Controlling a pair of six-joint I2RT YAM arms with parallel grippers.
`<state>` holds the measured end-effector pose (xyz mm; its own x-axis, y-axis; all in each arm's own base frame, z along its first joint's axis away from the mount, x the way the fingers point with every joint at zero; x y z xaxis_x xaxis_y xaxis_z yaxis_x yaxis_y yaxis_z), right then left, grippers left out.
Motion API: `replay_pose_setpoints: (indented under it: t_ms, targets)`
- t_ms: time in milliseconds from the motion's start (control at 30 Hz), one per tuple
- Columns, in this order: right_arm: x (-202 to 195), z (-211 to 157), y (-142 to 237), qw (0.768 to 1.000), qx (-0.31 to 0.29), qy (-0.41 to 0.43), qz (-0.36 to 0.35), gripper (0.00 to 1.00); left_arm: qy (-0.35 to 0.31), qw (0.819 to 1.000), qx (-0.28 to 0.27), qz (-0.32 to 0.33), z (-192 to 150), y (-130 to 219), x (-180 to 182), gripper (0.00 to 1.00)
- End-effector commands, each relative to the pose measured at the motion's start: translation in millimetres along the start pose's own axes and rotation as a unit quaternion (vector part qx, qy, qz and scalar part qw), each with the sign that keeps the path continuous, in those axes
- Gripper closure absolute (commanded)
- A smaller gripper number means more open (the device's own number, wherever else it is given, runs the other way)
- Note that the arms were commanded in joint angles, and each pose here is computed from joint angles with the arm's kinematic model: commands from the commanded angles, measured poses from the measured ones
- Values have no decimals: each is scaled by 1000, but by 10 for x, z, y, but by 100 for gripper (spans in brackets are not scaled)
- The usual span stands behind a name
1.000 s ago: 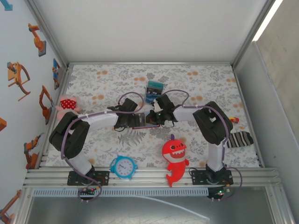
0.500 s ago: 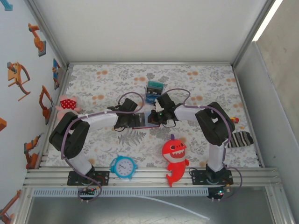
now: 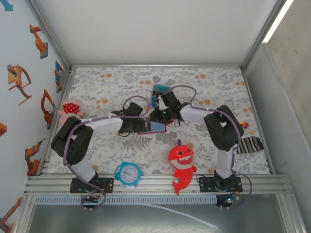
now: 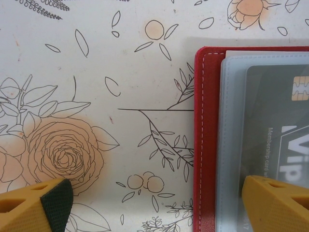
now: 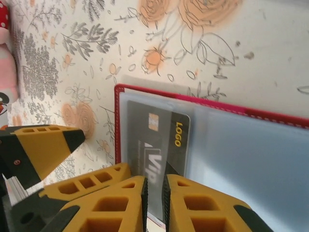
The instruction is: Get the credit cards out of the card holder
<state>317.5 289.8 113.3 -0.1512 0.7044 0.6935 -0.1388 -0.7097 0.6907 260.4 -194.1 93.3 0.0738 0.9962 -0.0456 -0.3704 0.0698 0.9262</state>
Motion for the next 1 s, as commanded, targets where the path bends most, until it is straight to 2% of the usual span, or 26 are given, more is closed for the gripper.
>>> replay_pose_setpoints:
  t_ms: [0,333,633,967]
  targets:
    - [-43,34,-81,1000,11,0,-7,82,-13,998,49,36,-200,-42,160,9]
    - [-66,-3,-158,999,30,-6,-21,82,21,1000,-17,-14,26,271,182,8]
    - [81,-20,-185,999,39,6,-19,81,27,1000,6,-7,30,122,275,8]
    - [42,-98,-273,997,61,-6,-47,79,18,999,28,-9,-24,-28,258,8]
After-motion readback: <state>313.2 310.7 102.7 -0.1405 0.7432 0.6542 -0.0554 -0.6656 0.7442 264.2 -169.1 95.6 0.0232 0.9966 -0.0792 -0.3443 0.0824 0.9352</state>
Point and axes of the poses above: each hand's point on the last joint's axis, 136 mm out from that joint toward the fingers, its own y axis back along the fingers, its own x axis along the line the jaws close on, z = x × y, the point moved 8 cm from there along y, back along the fingers, and after that the axes turned 4 degrees about -y, right-handed, at the moved point
